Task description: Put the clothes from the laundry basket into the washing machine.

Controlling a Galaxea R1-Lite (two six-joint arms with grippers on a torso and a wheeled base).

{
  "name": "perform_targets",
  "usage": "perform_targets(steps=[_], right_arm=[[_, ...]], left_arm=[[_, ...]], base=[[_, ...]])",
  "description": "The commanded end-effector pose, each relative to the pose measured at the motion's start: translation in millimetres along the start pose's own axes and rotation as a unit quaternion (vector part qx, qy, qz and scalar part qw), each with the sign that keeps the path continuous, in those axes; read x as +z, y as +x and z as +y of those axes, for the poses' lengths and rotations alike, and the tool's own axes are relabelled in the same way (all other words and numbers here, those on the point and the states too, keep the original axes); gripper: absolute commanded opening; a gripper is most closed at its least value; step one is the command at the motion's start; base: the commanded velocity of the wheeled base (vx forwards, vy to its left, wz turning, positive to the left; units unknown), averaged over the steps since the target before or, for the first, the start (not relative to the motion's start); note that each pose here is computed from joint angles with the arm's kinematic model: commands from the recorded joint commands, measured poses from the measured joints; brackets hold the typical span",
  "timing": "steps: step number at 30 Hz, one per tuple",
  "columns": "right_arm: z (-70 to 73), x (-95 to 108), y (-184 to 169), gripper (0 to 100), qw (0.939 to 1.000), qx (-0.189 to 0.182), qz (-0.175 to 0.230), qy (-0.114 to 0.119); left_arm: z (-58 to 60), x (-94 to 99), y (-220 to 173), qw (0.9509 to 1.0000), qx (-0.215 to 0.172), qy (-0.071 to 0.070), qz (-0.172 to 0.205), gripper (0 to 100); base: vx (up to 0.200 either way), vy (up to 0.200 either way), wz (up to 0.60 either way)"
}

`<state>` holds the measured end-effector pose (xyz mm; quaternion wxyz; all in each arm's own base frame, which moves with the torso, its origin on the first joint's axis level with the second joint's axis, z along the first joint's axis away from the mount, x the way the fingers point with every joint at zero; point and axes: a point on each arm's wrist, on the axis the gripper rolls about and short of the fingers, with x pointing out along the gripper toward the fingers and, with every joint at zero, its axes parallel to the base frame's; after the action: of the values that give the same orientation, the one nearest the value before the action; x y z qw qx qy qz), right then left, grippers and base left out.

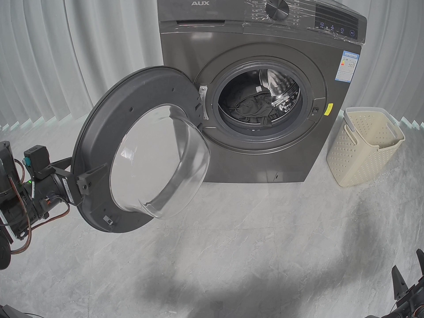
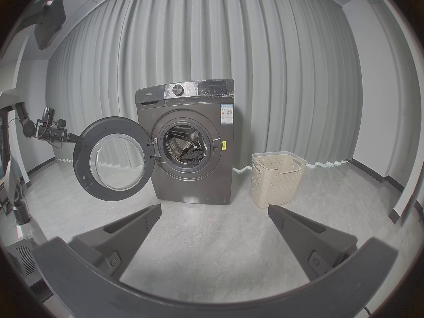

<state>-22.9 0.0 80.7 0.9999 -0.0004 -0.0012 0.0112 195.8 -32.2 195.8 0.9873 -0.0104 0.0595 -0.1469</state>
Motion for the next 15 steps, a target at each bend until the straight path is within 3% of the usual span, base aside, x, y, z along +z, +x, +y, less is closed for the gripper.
perform_targets(steps=[1, 9, 15], right_arm=[[0.0, -5, 0, 100, 1.0000, 0.000, 0.001, 0.000], [0.0, -5, 0, 100, 1.0000, 0.000, 0.001, 0.000], [0.0, -5, 0, 100, 1.0000, 0.000, 0.001, 0.000]], left_arm=[[-13.5, -5.5, 3, 0.9993, -0.034, -0.001, 0.012, 100], [-44.6, -5.1, -6, 0.9939, -0.110, -0.006, 0.007, 100], [-50.4, -8.8, -4, 0.9923, -0.123, -0.003, 0.016, 100]], base=[[0.000, 0.000, 0.00], [0.000, 0.000, 0.00], [0.000, 0.000, 0.00]])
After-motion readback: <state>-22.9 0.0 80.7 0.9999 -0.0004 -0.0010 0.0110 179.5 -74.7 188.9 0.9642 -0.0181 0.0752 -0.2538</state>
